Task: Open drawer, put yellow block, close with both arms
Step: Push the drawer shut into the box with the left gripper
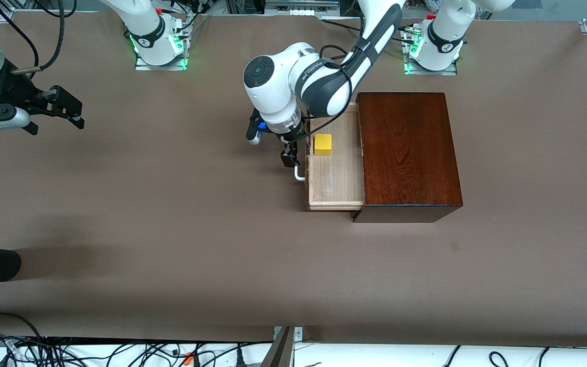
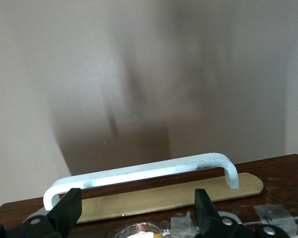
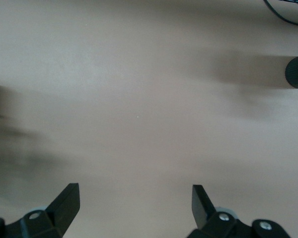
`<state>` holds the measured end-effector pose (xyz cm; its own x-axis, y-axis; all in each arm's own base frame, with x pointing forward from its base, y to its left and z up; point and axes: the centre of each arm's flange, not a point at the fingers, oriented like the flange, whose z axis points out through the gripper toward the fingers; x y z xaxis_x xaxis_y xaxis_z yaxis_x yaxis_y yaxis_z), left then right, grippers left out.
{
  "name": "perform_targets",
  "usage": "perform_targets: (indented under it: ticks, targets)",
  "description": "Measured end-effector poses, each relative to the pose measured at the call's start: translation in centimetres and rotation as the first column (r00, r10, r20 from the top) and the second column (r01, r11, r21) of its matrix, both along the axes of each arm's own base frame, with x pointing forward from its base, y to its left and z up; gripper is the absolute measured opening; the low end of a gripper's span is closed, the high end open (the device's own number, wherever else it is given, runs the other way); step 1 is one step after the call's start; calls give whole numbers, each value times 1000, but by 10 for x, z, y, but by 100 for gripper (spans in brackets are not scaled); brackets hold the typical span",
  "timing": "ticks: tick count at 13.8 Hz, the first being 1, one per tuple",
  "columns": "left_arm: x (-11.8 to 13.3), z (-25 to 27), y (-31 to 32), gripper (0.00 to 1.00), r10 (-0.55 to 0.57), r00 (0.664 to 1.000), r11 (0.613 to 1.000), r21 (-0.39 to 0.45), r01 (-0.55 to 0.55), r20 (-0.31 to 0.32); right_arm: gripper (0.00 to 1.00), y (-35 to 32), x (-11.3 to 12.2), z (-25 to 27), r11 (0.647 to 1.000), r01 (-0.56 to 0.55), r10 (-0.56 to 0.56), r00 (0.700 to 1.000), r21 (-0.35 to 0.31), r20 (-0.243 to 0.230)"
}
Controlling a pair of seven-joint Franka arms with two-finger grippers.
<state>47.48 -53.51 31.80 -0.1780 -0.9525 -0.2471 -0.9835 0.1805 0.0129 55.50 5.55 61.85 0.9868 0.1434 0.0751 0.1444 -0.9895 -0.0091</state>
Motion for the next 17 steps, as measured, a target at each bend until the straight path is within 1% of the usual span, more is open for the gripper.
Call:
perform_targets:
  ticks: [3,7,11,17]
  targets:
    - [10,0,17,100,23,1000,998,55,-23,-10,100,-1,0,0,1000,1,-1,1000,0,0]
    - [26,4,42,100,54,999,991,120,-52,-7,100,-1,0,0,1000,2,-2,1000,0,0]
    - [46,12,72,100,93,996,986,143,-90,-16,100,-3,0,0,1000,5,-5,1000,0,0]
    - [48,9,86,100,99,995,983,159,-92,-34,100,-7,1,0,1000,12,-12,1000,0,0]
